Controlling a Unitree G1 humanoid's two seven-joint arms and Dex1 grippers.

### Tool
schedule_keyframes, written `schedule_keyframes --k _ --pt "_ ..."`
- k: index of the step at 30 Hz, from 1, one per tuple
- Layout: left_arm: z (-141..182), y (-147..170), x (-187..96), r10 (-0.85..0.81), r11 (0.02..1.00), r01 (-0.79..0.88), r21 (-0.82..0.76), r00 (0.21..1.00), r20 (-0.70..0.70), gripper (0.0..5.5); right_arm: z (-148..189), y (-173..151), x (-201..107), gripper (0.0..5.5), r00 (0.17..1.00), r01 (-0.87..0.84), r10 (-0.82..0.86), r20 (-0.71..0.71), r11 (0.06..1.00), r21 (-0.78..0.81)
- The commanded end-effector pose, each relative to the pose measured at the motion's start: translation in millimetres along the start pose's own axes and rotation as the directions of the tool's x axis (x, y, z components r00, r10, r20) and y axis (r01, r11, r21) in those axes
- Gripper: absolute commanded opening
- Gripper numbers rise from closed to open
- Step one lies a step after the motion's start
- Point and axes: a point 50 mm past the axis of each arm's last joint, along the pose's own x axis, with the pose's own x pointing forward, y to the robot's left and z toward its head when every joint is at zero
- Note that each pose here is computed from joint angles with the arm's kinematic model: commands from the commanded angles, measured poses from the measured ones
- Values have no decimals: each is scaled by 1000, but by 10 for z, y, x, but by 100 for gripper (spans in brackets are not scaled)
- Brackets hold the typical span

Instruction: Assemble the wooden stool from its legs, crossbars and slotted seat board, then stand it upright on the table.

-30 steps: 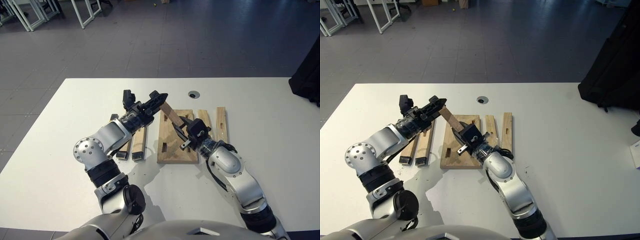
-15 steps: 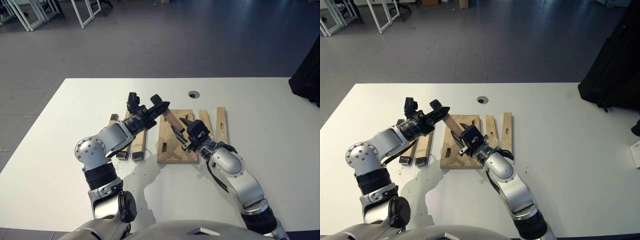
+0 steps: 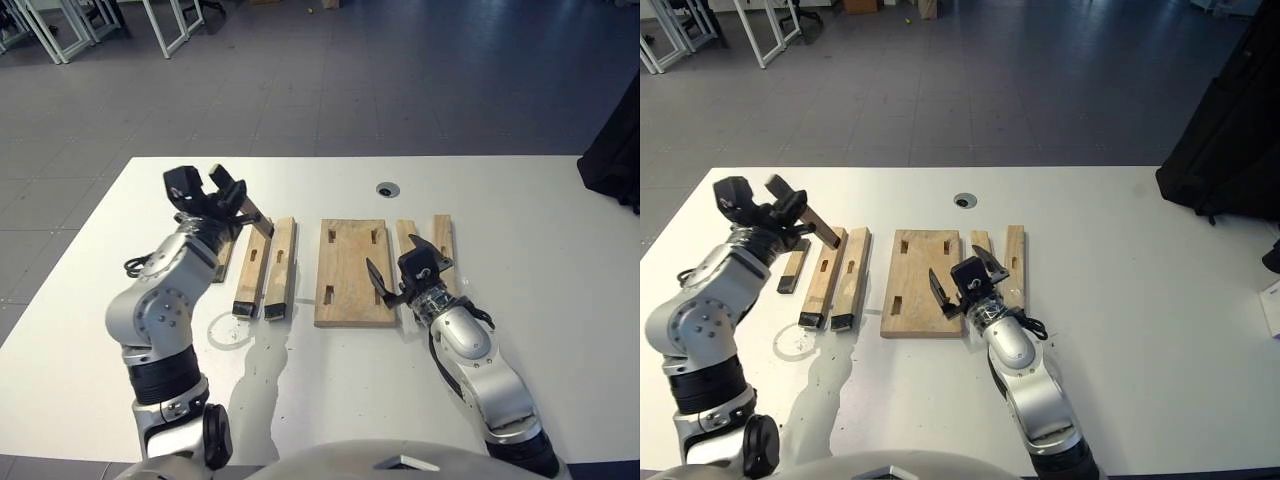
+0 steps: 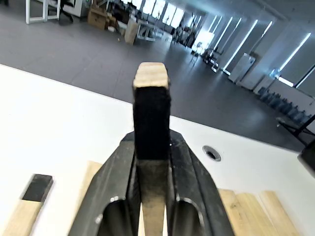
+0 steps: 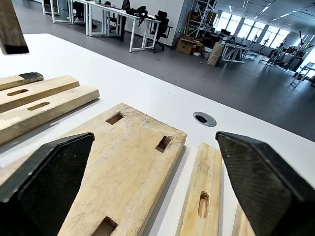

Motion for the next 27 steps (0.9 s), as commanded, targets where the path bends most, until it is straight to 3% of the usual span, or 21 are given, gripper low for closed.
schedule_keyframes --k 1,20,24,27 --pt "-179 145 83 93 984 -92 152 996 -2 41 -11 -4 16 455 1000 17 -17 -3 1000 -10" --pt "-550 314 141 147 974 -137 179 988 -44 41 1 -18 42 455 1000 -8 8 -1 1000 -19" --pt "-863 454 75 237 934 -191 303 963 -125 41 10 -20 41 455 1000 -9 9 2 1000 -22" --pt "-1286 586 -93 291 944 -232 233 920 -264 41 18 -28 46 455 1000 -7 8 5 1000 -25"
